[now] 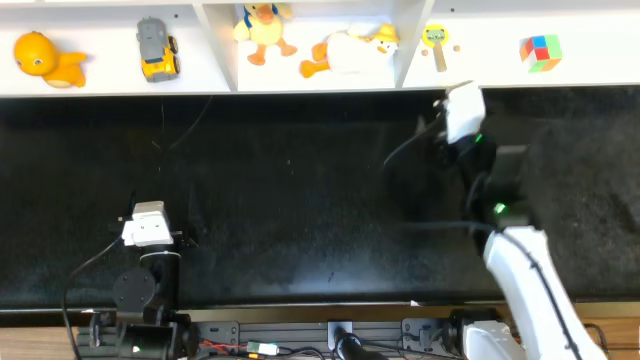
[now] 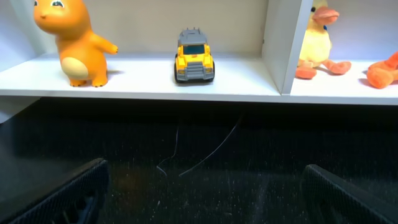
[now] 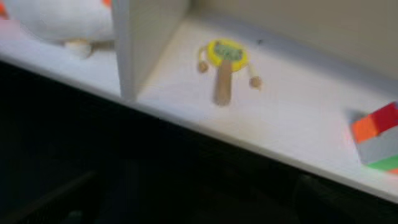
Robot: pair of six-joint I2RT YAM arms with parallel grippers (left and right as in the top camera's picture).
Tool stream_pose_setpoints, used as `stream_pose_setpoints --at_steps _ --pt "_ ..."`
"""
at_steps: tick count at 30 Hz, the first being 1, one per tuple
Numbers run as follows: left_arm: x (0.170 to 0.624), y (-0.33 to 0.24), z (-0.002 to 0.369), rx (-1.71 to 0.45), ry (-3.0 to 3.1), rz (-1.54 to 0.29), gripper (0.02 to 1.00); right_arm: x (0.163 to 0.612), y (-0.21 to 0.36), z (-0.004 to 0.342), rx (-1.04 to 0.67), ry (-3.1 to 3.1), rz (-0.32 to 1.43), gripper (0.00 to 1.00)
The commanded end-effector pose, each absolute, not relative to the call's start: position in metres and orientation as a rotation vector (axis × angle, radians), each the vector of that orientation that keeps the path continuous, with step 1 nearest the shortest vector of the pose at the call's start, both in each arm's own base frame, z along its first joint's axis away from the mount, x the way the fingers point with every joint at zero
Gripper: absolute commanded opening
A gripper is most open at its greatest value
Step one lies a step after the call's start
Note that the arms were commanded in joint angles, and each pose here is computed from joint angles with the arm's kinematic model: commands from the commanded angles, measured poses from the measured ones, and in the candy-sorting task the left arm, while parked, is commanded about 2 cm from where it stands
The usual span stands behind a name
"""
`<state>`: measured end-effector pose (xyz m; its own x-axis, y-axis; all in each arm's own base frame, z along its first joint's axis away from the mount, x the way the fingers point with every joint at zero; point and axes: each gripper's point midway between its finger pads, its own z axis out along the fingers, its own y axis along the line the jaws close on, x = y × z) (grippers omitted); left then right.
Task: Store Toys
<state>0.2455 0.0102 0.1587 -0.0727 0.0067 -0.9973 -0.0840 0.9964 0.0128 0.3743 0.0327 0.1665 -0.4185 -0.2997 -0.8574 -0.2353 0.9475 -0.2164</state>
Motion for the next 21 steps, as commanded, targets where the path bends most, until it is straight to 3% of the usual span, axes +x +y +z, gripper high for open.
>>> stream_pose_setpoints --at_steps 1,12,21 --pt "0.245 0.013 0.159 -0.059 1.637 0.093 0.998 0.343 0.04 0.168 -0.161 1.948 -0.014 0.996" --pt "0.245 0.013 0.159 -0.059 1.637 0.093 0.996 0.287 0.033 0.173 -0.076 1.773 0.058 0.996" --pt "0.245 0.013 0.159 -0.059 1.637 0.093 0.998 0.263 0.01 0.133 0.029 1.754 0.083 0.996"
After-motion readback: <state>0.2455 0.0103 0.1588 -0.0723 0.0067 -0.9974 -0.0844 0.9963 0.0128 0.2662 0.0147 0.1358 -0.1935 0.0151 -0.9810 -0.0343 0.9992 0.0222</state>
